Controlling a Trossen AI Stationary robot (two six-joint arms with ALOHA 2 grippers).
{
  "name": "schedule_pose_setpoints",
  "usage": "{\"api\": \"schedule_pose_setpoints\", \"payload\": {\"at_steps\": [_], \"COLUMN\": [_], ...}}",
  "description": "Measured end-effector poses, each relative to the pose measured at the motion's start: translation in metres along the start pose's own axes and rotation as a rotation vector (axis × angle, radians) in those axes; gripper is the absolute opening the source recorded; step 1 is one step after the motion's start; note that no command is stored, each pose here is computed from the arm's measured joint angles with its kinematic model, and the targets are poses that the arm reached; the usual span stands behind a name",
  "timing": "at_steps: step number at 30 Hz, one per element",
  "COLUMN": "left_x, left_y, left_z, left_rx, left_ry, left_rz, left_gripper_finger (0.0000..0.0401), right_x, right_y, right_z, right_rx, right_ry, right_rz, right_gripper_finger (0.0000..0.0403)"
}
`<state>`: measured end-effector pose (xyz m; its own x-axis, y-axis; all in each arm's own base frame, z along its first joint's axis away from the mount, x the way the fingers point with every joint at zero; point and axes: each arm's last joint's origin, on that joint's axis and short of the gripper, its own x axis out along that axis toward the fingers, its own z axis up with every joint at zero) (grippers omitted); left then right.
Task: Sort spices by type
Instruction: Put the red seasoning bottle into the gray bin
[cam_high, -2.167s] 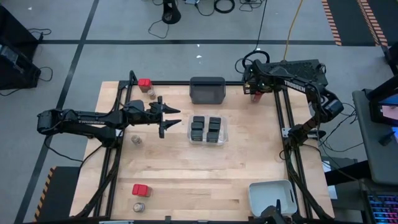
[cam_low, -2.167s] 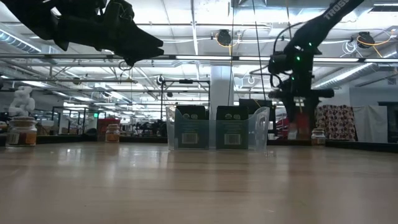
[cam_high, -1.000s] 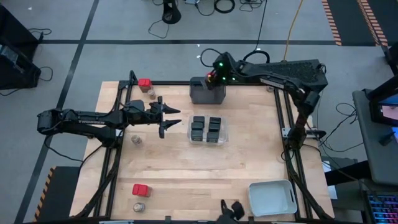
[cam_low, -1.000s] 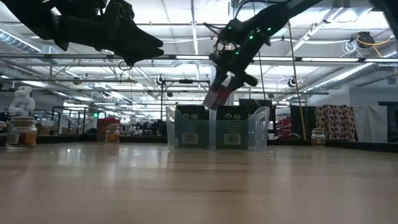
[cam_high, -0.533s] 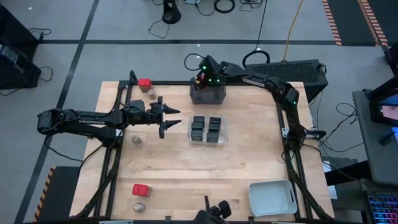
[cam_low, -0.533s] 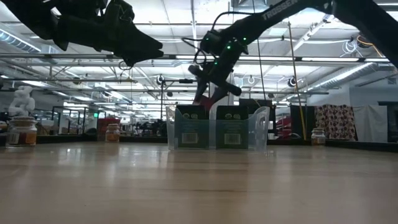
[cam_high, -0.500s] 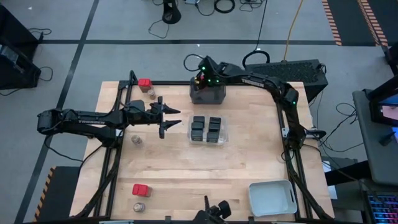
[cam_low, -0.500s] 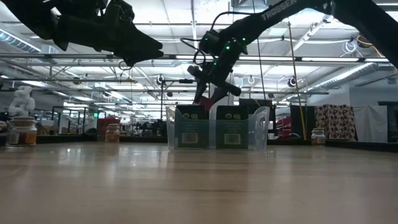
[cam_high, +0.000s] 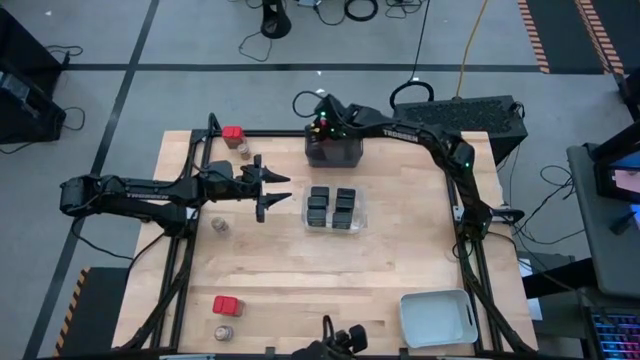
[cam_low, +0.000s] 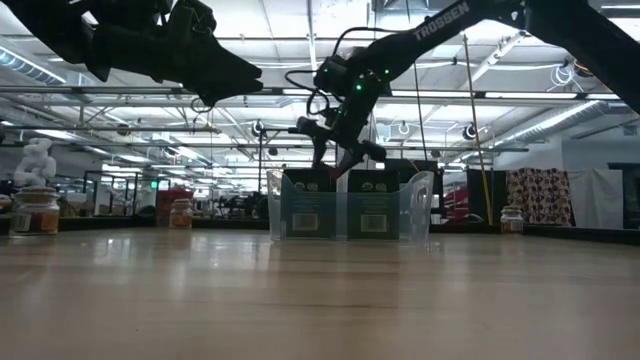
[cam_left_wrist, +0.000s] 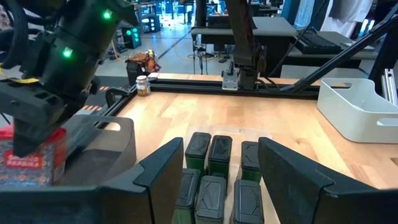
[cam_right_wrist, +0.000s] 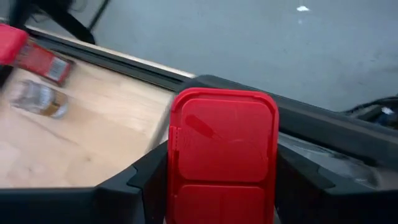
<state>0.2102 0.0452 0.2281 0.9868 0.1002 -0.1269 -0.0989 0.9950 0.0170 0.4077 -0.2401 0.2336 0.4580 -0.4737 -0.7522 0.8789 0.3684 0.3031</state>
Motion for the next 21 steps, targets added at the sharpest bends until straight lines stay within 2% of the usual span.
{"api": "schedule_pose_setpoints", "payload": {"at_steps": [21], "left_x": [0.0], "left_y": [0.0001], "left_z": [0.0015], "left_rx": [0.001], "left_ry": [-0.016], "left_rz": [0.001], "left_gripper_finger": [0.0212], "right_x": [0.0035], "right_y": [-0.0012], "right_z": [-0.0089], "right_rx": [0.016], "right_ry": [0.033], "right_rz": [-0.025], "right_gripper_finger": [0.0208]}}
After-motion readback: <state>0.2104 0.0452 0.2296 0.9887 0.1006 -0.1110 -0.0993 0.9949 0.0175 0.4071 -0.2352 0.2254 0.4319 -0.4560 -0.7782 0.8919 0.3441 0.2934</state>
